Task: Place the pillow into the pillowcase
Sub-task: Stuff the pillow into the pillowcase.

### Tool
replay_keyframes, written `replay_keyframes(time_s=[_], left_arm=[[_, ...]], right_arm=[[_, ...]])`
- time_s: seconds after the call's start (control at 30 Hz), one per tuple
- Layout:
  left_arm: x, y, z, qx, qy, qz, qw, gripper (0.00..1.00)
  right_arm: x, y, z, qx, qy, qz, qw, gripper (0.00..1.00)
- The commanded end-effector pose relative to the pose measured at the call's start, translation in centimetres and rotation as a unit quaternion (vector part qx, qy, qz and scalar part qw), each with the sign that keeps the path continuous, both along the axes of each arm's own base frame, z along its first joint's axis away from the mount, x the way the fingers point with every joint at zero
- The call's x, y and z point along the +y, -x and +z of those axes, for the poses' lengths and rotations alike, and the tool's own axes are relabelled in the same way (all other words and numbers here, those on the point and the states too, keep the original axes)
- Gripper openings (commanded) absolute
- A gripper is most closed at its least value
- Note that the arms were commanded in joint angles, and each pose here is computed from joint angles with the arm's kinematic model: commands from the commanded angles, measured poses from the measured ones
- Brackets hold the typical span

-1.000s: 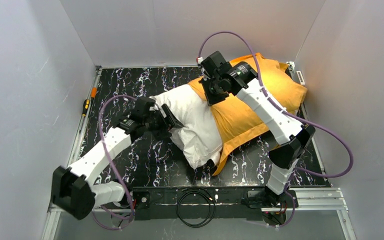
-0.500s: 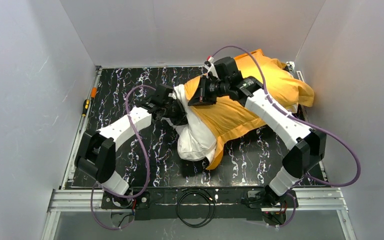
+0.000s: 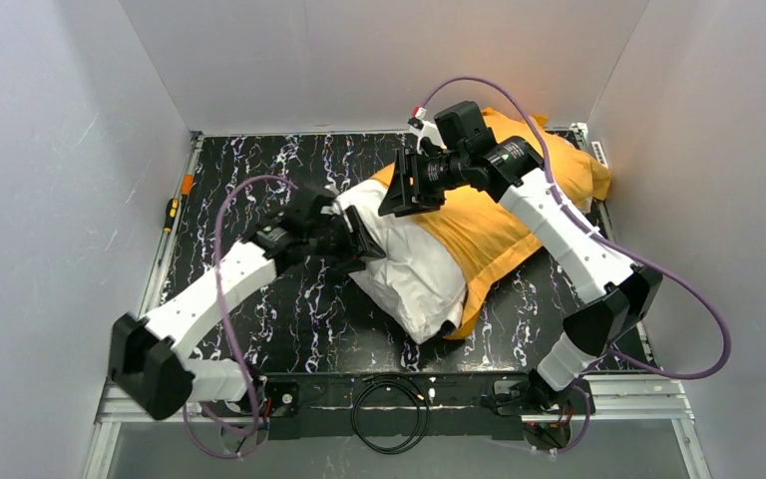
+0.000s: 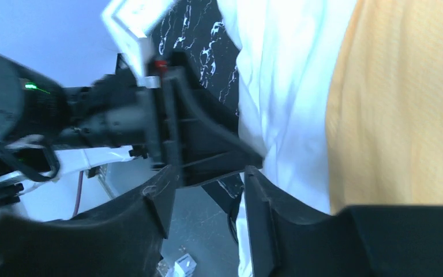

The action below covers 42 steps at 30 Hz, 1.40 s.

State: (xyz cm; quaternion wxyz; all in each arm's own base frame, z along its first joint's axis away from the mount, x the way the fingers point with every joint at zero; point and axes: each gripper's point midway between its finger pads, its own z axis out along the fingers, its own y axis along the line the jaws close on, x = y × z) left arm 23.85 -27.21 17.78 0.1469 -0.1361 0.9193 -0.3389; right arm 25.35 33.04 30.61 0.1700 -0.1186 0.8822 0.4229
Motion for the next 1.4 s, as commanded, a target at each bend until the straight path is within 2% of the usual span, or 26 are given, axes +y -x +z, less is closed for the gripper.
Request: replay_keyframes(time_s=[0.0,0.07,0.17,0.3,0.4,0.53,0.73,0.83,0.9,0.97,1.0,1.03,1.13,1.23,1.37], left_arm=[[4.2,1.1,2.8,-0.061,-0.002,0.01,0.998,0.63],[5.9,1.3,2.8,-0.063,-0.01,0.021,0.998,0.74],[7.7,1.2,2.9,-0.066,-0.013,0.031,0.997,0.81],[9.0,-0.1,2.8,-0.056,-0.005,0.042,0.998,0.84],[9.2,-1.3,2.1,-0.034,0.01,0.046,0.998,0.84],[9.3,-2.6,0.9,-0.009,0.015,0.051,0.999,0.85],[8.0,-4.0,-1.5,0.038,0.042,0.049,0.997,0.85],[7.2,-4.6,-2.3,0.049,0.064,0.055,0.995,0.76],[6.7,-5.0,-2.6,0.053,0.078,0.053,0.994,0.65],[6.4,-5.2,-2.8,0.055,0.081,0.052,0.994,0.51],[6.2,-5.3,-2.7,0.054,0.083,0.05,0.994,0.45],[6.1,-5.5,-2.8,0.053,0.084,0.051,0.994,0.4],[5.7,-5.9,-2.4,0.047,0.092,0.05,0.993,0.29],[5.3,-6.1,-2.3,0.046,0.097,0.046,0.993,0.19],[4.4,-6.6,-1.3,0.033,0.115,0.042,0.992,0.07]], right_arm=[[-3.2,-0.4,0.7,-0.083,0.075,0.02,0.994,0.62],[-3.9,-2.6,0.9,-0.112,0.095,0.002,0.989,0.72],[-4.2,-6.2,0.8,-0.152,0.124,-0.021,0.98,0.79],[-3.0,-10.7,1.1,-0.197,0.14,-0.034,0.97,0.78],[-1.4,-12.8,0.4,-0.204,0.139,-0.023,0.969,0.75],[0.1,-13.6,-2.4,-0.179,0.142,0.001,0.973,0.73],[0.2,-12.0,-6.0,-0.143,0.184,0.032,0.972,0.72],[0.1,-11.4,-7.2,-0.136,0.202,0.042,0.969,0.71],[0.0,-11.2,-7.8,-0.132,0.214,0.047,0.967,0.67],[-0.2,-11.2,-8.1,-0.13,0.221,0.045,0.965,0.51],[-0.3,-11.3,-8.1,-0.129,0.224,0.044,0.965,0.39],[-0.4,-11.3,-8.2,-0.13,0.228,0.042,0.964,0.28],[-0.6,-11.3,-8.0,-0.13,0.233,0.042,0.963,0.04],[-0.2,-11.2,-6.3,-0.137,0.207,0.04,0.968,0.01],[2.1,-9.7,-1.3,-0.145,0.095,0.054,0.983,0.01]])
